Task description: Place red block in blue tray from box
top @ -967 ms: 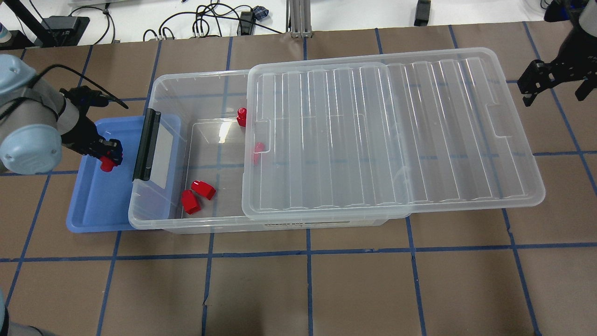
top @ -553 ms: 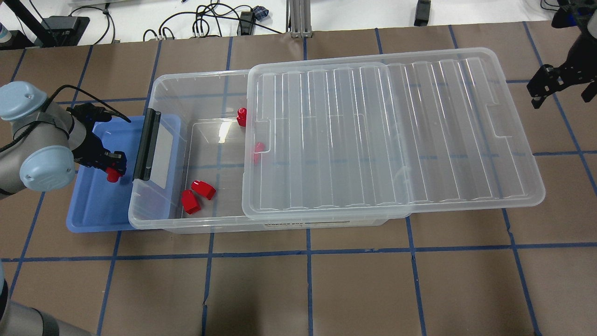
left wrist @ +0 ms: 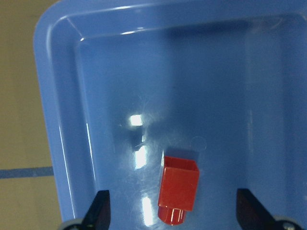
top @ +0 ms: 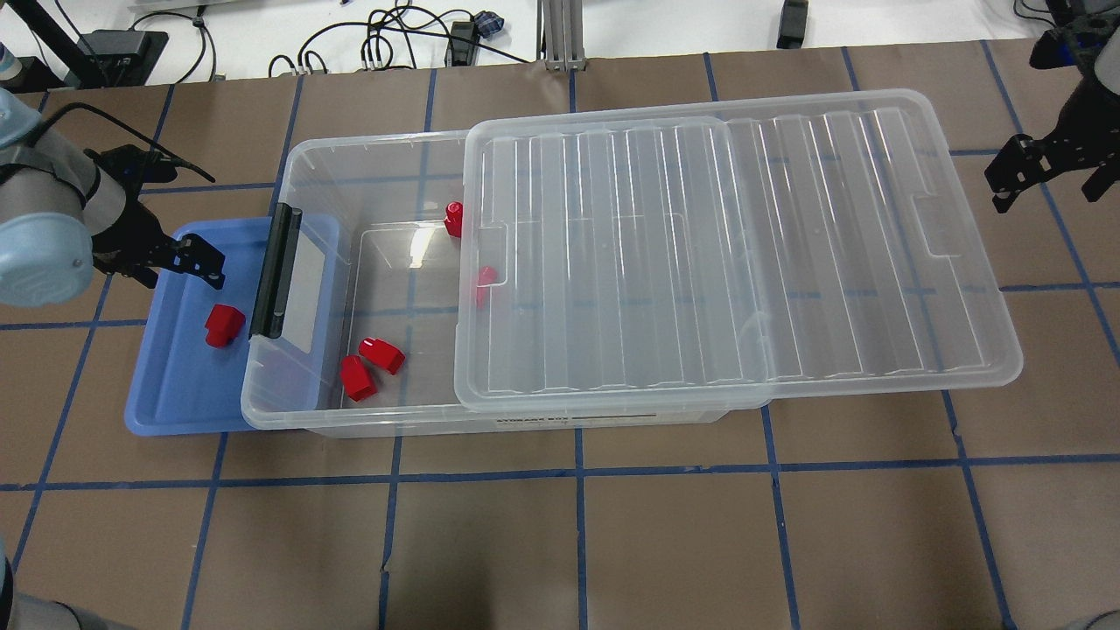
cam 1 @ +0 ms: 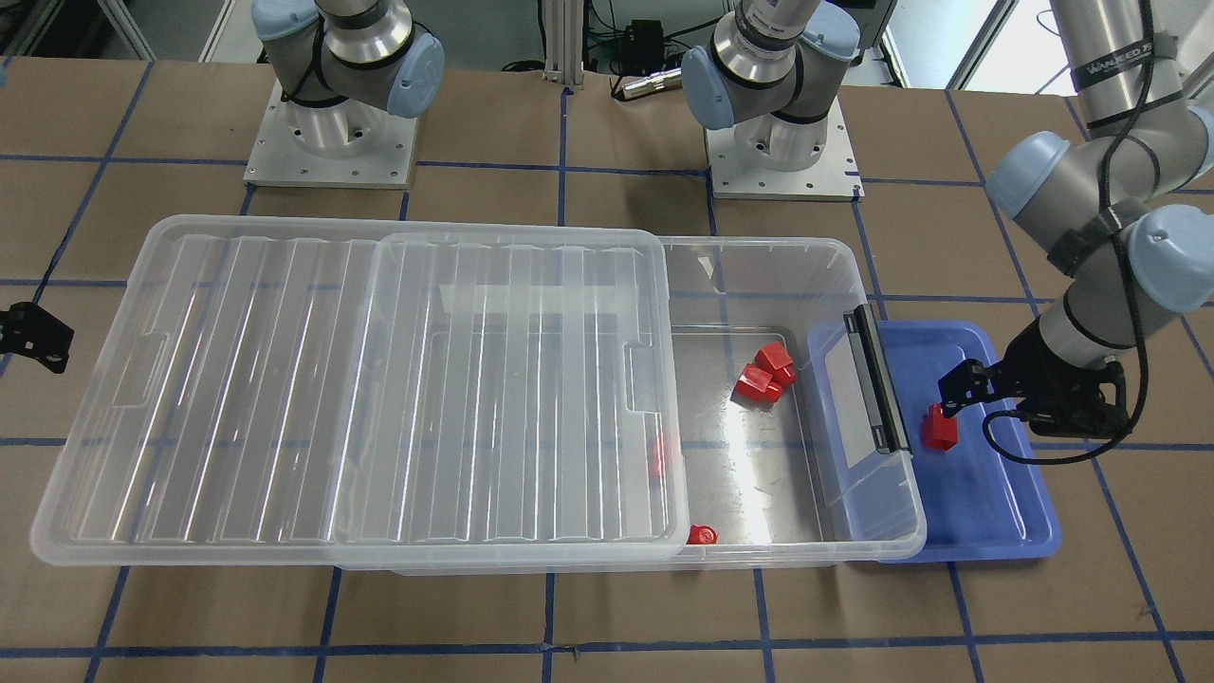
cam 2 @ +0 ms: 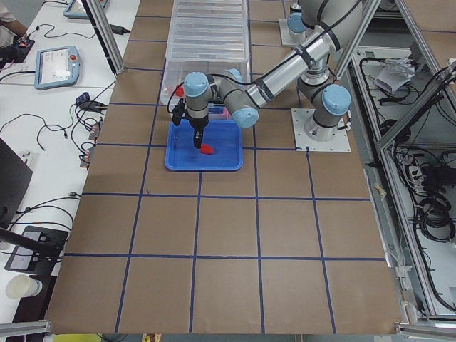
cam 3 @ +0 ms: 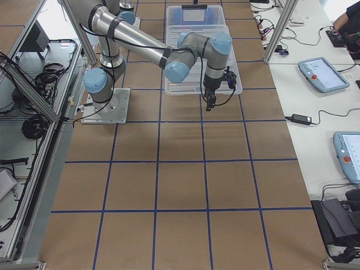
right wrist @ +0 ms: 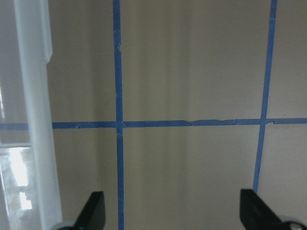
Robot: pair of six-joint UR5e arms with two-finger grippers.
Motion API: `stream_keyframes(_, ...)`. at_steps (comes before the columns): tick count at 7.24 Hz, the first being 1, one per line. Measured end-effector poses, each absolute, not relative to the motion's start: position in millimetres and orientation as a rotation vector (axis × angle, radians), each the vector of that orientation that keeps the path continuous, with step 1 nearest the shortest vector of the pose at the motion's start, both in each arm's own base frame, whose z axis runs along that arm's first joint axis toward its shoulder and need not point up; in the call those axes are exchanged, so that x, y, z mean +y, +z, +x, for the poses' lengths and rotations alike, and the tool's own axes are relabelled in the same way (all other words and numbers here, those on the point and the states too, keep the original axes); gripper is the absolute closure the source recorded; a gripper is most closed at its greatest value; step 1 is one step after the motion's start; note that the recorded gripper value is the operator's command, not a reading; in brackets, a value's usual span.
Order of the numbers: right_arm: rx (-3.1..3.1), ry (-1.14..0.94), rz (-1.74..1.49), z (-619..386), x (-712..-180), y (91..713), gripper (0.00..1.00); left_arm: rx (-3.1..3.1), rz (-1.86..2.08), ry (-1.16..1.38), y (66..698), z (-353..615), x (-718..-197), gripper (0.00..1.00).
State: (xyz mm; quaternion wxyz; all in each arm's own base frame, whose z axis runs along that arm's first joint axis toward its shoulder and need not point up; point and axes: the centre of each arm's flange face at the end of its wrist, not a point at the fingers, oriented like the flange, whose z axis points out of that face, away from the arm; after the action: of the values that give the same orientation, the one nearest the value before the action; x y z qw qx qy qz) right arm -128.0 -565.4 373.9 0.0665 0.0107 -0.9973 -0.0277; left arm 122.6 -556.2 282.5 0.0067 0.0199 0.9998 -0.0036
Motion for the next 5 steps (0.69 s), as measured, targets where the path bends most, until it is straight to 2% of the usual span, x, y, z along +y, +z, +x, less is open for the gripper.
stream_keyframes(2,-3.034,-0.099,0.038,-121,-563,362,0.00,3.134,0.018,0.025,340,80,-563,0.00)
stream_keyframes(5,-3.056,-0.115,0.045,-114,-560,355,0.00,3.131,-0.108,0.036,419,8,-542,0.00)
